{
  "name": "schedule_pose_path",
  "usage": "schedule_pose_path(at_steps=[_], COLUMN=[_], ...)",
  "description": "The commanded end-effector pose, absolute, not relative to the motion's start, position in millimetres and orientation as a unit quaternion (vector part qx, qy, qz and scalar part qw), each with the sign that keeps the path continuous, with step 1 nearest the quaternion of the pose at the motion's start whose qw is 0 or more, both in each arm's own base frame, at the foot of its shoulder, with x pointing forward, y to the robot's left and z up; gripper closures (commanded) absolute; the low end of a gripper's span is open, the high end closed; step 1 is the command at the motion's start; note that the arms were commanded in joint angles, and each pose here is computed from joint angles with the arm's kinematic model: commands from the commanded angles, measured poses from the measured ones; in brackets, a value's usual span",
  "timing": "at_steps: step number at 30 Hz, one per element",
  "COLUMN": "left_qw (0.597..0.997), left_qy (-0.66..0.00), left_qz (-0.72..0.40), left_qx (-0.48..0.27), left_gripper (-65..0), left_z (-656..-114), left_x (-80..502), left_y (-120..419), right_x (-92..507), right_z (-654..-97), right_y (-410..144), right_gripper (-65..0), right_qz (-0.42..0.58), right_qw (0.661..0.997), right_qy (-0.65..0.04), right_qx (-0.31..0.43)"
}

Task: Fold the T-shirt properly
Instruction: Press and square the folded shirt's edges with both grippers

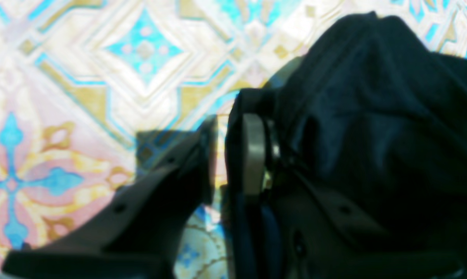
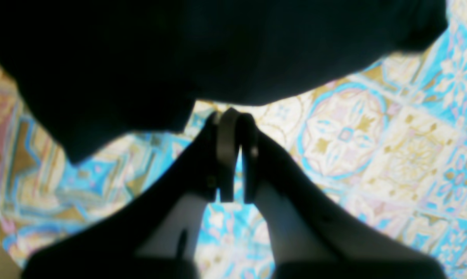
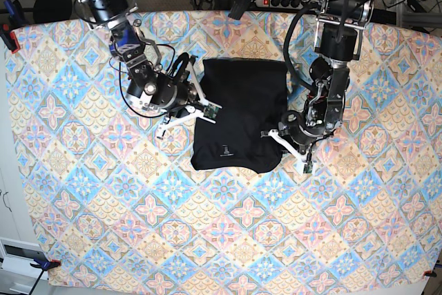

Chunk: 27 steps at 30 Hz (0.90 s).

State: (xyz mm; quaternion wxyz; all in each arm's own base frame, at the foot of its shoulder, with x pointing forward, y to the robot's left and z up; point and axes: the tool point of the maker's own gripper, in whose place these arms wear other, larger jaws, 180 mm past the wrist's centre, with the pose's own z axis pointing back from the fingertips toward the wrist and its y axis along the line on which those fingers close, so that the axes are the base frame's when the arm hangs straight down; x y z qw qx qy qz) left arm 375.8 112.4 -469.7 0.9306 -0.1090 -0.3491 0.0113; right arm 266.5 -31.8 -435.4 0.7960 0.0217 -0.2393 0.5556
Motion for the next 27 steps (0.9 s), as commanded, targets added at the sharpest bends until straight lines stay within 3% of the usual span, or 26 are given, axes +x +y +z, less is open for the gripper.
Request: schedule_pose_path(at_steps=[1,8,13,22,27], left_qw=[0.923,0.905,0.887,0.884,0.898], left_qy=[-0.366,-0.408,-0.413,-0.375,-0.359], left_qz=[0.004,0.025,0.05,0.006,-0.026], left_qx=[-0.115,-0.117,-0.201,-0.279,-0.252], left_gripper=[-11.8,-11.7,-11.7,-11.8,-11.8], left_z=[-453.1,-398.0,-381.4,-386.8,-405.4], left_x=[387.3,384.8,364.9,317.1,307.7], left_y=[110.4,131.2,102.4,22.3,17.5], right_x=[275.9,302.5,304.9,304.6,305.2], right_z=[-426.1,-387.7,-376.3,-377.0,-376.5], right_y=[-39.1,-71.8,-67.5,-68.0,-68.0], right_gripper=[-2.3,-2.3,-2.3,-2.3,-2.3], right_qz=[0.549,0.5,0.498,0.496,0.496], right_qw=[0.796,0.809,0.803,0.805,0.804], right_qy=[-0.254,-0.309,-0.326,-0.325,-0.326], right_qx=[0.014,-0.023,-0.024,-0.024,-0.024])
